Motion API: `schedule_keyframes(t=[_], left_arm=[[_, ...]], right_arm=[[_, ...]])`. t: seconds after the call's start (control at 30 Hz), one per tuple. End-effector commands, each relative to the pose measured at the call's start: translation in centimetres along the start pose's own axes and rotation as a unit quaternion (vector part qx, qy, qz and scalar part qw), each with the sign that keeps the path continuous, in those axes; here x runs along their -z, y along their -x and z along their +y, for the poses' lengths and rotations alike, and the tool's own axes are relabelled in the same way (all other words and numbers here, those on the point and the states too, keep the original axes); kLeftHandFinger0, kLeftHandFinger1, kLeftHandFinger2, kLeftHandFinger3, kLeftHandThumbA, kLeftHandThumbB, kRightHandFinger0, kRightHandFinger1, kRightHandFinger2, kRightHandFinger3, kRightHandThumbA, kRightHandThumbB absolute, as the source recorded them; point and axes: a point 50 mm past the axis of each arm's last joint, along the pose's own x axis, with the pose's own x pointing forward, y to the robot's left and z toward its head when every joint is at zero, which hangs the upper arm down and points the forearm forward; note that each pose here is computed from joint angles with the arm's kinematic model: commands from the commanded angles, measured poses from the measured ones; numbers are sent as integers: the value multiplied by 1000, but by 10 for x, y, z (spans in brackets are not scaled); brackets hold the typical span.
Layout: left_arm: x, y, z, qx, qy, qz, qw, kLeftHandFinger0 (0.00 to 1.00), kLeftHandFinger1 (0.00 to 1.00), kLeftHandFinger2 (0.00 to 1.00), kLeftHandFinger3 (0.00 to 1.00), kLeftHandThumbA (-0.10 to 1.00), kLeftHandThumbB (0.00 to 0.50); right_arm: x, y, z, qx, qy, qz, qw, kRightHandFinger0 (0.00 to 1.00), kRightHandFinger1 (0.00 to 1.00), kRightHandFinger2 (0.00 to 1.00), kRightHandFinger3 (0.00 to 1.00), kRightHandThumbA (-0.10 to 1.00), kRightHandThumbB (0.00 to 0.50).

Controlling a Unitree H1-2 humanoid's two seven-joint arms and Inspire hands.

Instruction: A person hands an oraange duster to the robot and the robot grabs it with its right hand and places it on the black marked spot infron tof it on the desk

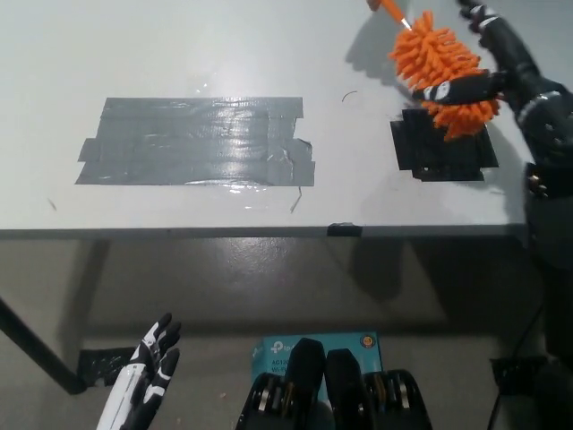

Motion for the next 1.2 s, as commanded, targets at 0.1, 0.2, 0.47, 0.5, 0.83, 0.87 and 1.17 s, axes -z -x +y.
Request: schedule_keyframes(t=[0.1,0.2,0.47,0.5,0.83,0.87,1.17], left_arm=[[-9,1,2,11,-17,-28,999,1000,1000,1000,1000,842,229],[-15,-6,4,9,-20,-27,999,1000,1000,1000,1000,859,246],[-18,-6,6,4,-8,-30,1000,1000,1000,1000,1000,806,248],[-18,-7,6,4,-7,-28,1000,1000,1000,1000,1000,807,249],[-19,-8,9,2,-20,-39,999,1000,1000,1000,1000,816,245],[-19,-7,10,2,-22,-38,999,1000,1000,1000,1000,829,251],[-22,-8,12,-4,-22,-38,999,1000,1000,1000,1000,865,240]], right_arm=[[-39,-25,-9,-8,75,18,997,1000,1000,1000,1000,1000,366],[-50,-37,-11,-9,103,32,994,1000,1000,1000,1000,1000,378],[-28,-59,-8,-12,166,114,979,1000,1000,1000,1000,773,358],[-26,-61,-10,-6,170,123,978,1000,1000,1000,1000,668,372],[14,-58,-17,72,273,138,949,0,145,327,1000,-100,203],[17,-57,-17,73,270,131,951,0,162,348,1000,-100,205],[8,-44,-18,103,248,82,960,0,348,588,508,-100,196]])
